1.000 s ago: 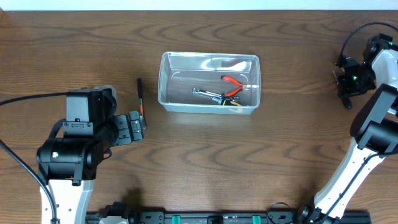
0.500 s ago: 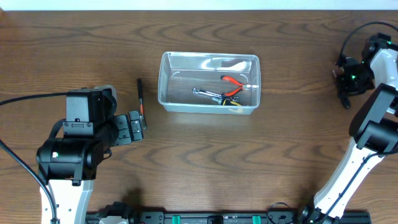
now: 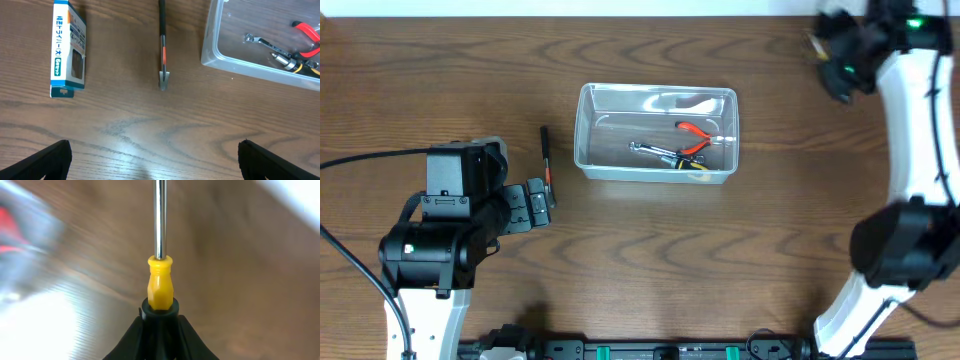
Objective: Pack container
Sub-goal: 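Carry the yellow screwdriver into the container and release it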
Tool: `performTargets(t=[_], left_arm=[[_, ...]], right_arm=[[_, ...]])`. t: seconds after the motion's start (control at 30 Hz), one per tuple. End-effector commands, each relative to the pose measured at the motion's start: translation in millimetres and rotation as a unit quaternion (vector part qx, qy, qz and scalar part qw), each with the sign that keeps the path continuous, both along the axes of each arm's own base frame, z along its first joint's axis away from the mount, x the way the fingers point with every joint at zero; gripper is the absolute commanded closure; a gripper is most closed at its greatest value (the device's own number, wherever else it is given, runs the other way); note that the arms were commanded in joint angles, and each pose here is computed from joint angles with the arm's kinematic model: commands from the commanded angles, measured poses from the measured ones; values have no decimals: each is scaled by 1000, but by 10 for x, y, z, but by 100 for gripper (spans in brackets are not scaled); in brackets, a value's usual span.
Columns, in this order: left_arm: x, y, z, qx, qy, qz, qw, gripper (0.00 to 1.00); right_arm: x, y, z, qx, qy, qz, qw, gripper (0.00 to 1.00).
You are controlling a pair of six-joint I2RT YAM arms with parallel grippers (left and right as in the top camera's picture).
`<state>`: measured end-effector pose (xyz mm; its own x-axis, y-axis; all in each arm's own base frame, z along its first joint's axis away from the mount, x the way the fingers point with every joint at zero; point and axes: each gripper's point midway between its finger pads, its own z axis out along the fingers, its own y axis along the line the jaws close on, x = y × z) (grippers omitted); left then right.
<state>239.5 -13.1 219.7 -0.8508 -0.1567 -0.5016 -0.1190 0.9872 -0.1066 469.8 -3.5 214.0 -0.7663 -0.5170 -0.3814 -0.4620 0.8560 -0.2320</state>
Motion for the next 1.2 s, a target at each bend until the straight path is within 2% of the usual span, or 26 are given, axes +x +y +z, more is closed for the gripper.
performTargets(t=[0.0, 0.13, 0.27, 0.6, 0.8, 1.07, 1.17], left_arm=[[21, 22, 47, 6, -7, 2, 1000, 2], [21, 22, 47, 6, -7, 2, 1000, 2], [21, 22, 46, 5, -7, 3, 1000, 2], [2, 23, 35, 6, -2, 3, 1000, 2], [0, 23, 34, 6, -2, 3, 1000, 2], [0, 23, 34, 6, -2, 3, 1000, 2], [0, 23, 34, 6, -2, 3, 1000, 2]], right_arm=[[-132, 898, 200, 27, -19, 127, 991, 99], [-368, 1781, 99, 26, -8, 266, 963, 99], [-515, 2278, -214, 21, 24, 333, 942, 99], [-669, 2579, -1279, 25, 151, 360, 920, 99], [-779, 2525, -1517, 19, 196, 355, 914, 98], [-807, 2503, -1554, 18, 206, 354, 912, 69], [-799, 2491, -1554, 18, 206, 352, 913, 62]])
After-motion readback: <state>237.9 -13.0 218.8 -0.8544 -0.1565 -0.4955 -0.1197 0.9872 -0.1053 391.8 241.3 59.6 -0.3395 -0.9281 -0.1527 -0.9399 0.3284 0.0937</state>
